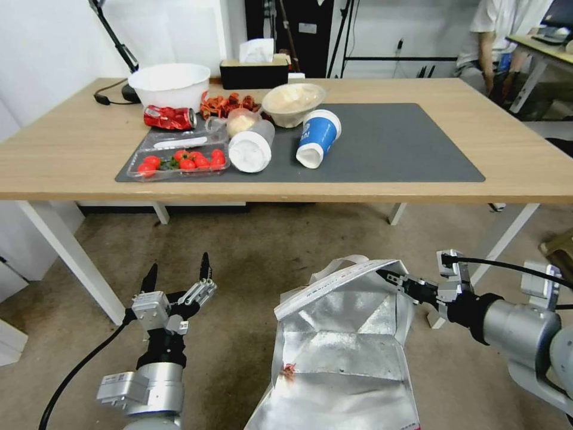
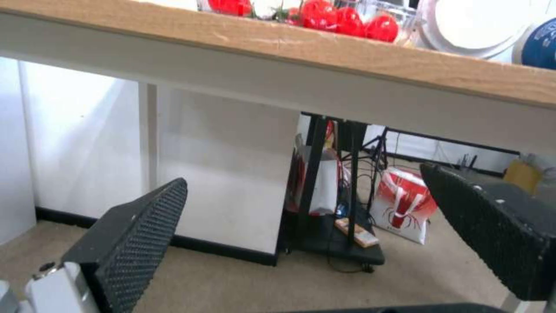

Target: Pick up the food delivery bag from the floor and place it on the table.

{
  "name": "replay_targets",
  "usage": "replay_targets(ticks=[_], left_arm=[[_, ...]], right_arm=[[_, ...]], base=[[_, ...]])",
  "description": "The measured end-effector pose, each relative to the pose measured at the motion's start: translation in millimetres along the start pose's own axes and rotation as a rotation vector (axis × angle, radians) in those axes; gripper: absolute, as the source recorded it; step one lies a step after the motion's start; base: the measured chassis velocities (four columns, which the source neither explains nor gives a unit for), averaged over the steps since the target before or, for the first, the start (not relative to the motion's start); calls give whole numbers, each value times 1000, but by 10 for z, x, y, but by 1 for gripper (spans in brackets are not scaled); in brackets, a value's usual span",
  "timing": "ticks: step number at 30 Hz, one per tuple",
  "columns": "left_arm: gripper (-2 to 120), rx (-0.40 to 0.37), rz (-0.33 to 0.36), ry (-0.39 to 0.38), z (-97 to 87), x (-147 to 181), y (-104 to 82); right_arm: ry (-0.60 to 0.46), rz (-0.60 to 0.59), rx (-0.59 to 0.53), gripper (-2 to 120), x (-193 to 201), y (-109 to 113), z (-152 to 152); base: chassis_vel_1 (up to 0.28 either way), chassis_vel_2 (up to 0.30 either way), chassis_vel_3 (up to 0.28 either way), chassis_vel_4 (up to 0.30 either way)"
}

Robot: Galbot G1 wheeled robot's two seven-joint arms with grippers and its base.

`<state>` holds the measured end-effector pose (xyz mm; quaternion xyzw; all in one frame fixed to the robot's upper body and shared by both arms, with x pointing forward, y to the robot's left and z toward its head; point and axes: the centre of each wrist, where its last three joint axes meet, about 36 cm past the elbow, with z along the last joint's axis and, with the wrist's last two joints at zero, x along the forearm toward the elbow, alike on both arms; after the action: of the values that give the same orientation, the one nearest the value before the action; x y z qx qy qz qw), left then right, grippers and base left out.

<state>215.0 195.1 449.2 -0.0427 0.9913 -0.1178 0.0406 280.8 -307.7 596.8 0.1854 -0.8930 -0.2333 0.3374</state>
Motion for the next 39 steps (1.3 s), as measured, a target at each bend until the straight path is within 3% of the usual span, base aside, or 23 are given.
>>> replay_targets(ticks=[39], left_arm=[[100,2,8,-1,-20,5,2]], right_arm=[[3,2,9,0,2,8,-19]], base=[[0,0,0,0]])
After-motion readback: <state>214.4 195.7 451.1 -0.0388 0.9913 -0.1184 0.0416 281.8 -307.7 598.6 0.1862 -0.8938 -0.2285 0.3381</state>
